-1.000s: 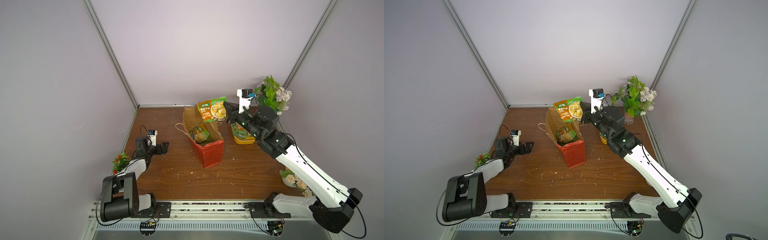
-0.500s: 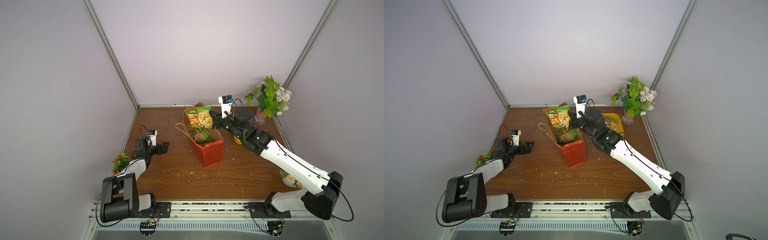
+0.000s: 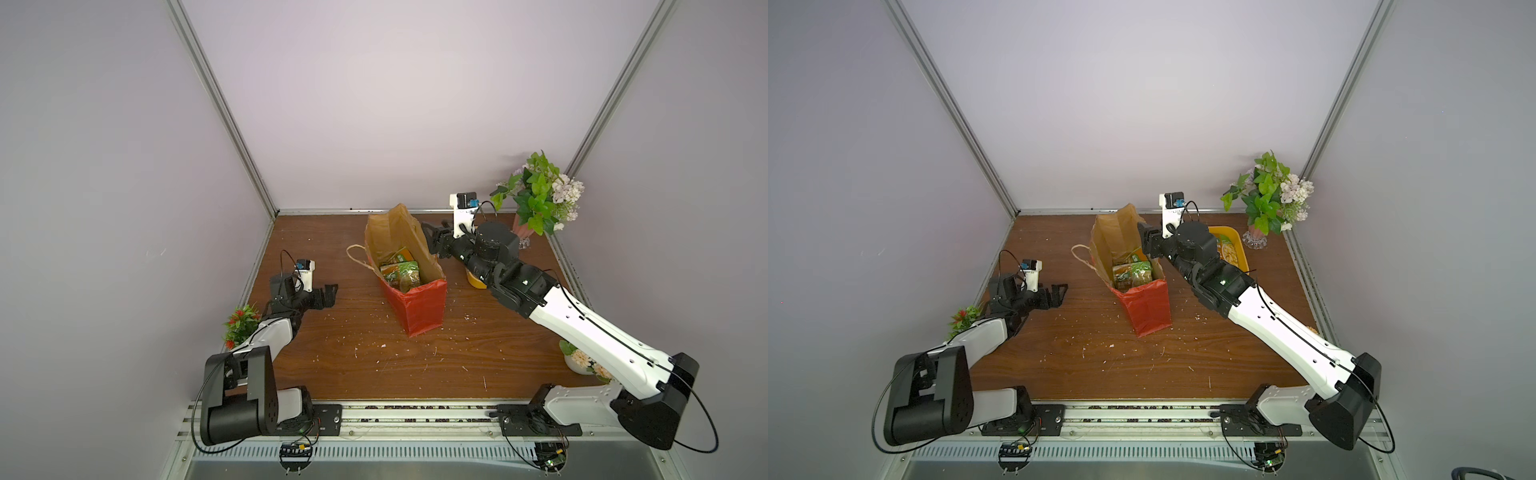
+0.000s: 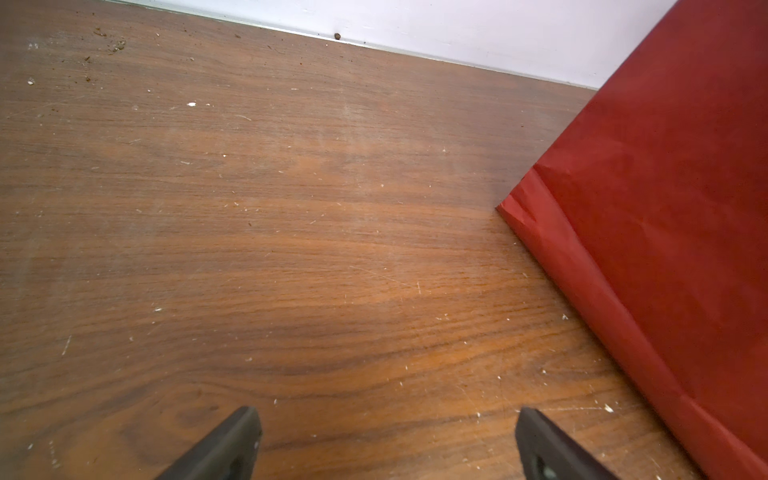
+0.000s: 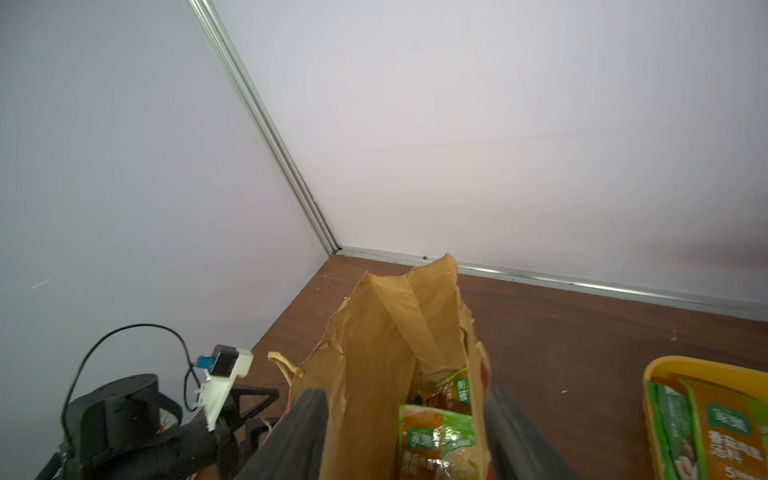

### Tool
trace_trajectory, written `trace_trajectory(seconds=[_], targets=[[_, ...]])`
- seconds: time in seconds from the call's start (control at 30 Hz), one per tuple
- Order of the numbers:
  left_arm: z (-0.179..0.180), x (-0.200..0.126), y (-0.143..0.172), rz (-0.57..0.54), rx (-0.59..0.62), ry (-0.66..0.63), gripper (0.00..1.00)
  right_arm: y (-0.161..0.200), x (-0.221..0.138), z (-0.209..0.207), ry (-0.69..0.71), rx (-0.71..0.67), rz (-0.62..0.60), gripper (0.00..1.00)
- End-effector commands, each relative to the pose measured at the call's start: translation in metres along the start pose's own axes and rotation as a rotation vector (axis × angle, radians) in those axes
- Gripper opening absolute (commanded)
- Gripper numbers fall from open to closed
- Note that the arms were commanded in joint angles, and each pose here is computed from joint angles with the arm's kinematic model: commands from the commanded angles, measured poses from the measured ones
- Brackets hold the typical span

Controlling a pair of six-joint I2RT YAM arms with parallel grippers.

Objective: Place the condiment packets inside the bag
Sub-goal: Place the condiment packet in the paper bag, then pick up the condiment packet from the storage box.

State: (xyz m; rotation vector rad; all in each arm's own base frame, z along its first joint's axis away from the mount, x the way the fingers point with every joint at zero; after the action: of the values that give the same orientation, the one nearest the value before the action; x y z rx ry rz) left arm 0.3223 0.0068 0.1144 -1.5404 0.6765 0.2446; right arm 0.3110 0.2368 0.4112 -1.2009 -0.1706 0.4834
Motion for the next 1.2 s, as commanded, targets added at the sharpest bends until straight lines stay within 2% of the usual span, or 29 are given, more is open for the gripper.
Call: trace_trajectory(seconds=[0.0, 0.13, 0.27, 0.47, 0.83, 1.17], targets=[[0.0, -0.003, -0.002, -0.013, 0.011, 0.006, 0.99, -0.034, -0.016, -0.025, 0.121, -0.017, -0.088, 0.67], [-0.001, -0.004, -0.002, -0.013, 0.011, 0.009, 0.99, -0.023, -0.004, -0.087, 0.244, 0.036, -0.057, 0.69], [-0.001, -0.004, -0.001, -0.013, 0.013, 0.011, 0.99, 0.007, 0.013, -0.149, 0.39, 0.055, 0.011, 0.71], [-0.001, -0.004, -0.002, -0.014, 0.013, 0.011, 0.99, 0.059, 0.042, -0.21, 0.565, 0.015, 0.136, 0.77], [-0.001, -0.003, -0.001, -0.01, 0.012, 0.013, 0.99, 0.128, 0.072, -0.281, 0.703, 0.018, 0.304, 0.8], [0.0, -0.002, -0.001, -0.006, 0.01, 0.011, 0.98, 0.163, 0.085, -0.31, 0.748, 0.005, 0.404, 0.83]])
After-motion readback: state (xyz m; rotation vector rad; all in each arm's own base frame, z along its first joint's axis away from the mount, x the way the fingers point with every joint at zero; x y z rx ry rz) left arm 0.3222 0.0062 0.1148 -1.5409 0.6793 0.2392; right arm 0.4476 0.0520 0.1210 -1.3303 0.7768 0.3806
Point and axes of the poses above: each gripper's point midway between its finger pads, its own x axis out along the fingers, its own z axis along the line the jaws close on, y = z × x, the point moved 4 cm from there along -x, back along the fingers, and after that the axes turned 7 degrees about x, right-handed, at the moved point
